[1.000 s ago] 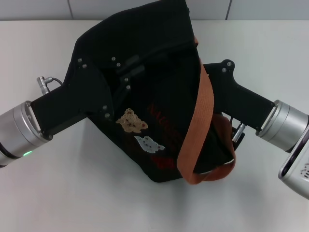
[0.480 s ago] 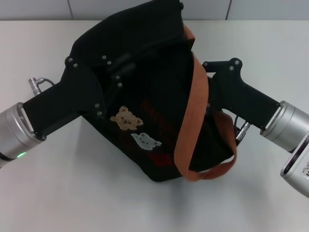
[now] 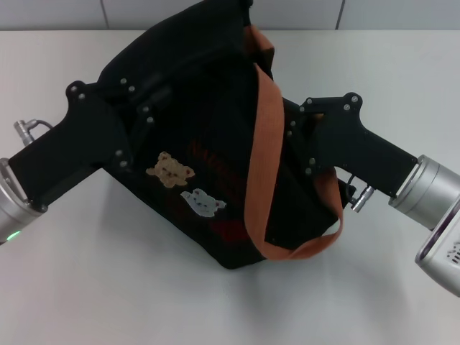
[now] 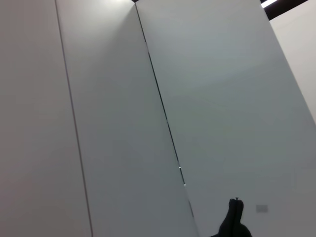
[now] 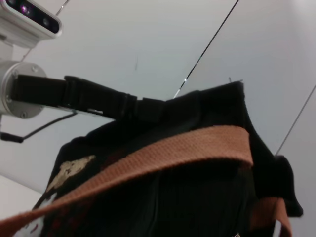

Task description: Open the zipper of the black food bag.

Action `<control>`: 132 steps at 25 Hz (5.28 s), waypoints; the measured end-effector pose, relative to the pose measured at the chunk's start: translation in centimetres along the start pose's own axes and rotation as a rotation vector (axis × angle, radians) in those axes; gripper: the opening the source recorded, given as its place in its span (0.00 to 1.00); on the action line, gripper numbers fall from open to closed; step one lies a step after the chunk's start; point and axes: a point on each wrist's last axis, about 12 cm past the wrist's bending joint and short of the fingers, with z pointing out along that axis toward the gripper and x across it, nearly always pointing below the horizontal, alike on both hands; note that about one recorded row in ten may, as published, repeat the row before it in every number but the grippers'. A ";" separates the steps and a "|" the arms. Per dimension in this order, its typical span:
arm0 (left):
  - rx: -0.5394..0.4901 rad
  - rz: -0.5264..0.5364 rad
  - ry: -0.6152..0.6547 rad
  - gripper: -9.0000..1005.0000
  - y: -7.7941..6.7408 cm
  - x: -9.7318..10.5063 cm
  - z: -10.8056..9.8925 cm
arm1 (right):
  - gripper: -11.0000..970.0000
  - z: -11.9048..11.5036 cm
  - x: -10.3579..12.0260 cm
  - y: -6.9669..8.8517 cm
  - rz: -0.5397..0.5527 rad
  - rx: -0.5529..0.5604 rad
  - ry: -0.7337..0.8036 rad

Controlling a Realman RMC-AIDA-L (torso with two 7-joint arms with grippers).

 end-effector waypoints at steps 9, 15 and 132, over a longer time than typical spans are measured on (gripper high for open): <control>-0.103 0.011 0.012 0.10 -0.1 -0.1 -2.0 | 0.01 -0.9 0.4 0.3 0.005 0.010 0.036; -0.184 0.018 0.027 0.10 0.0 -0.2 -3.5 | 0.01 -1.6 0.6 0.4 0.007 0.032 0.058; 0.318 -0.370 0.282 0.83 -0.7 -3.8 -8.5 | 0.87 0.6 -4.4 -4.4 0.651 -0.745 0.030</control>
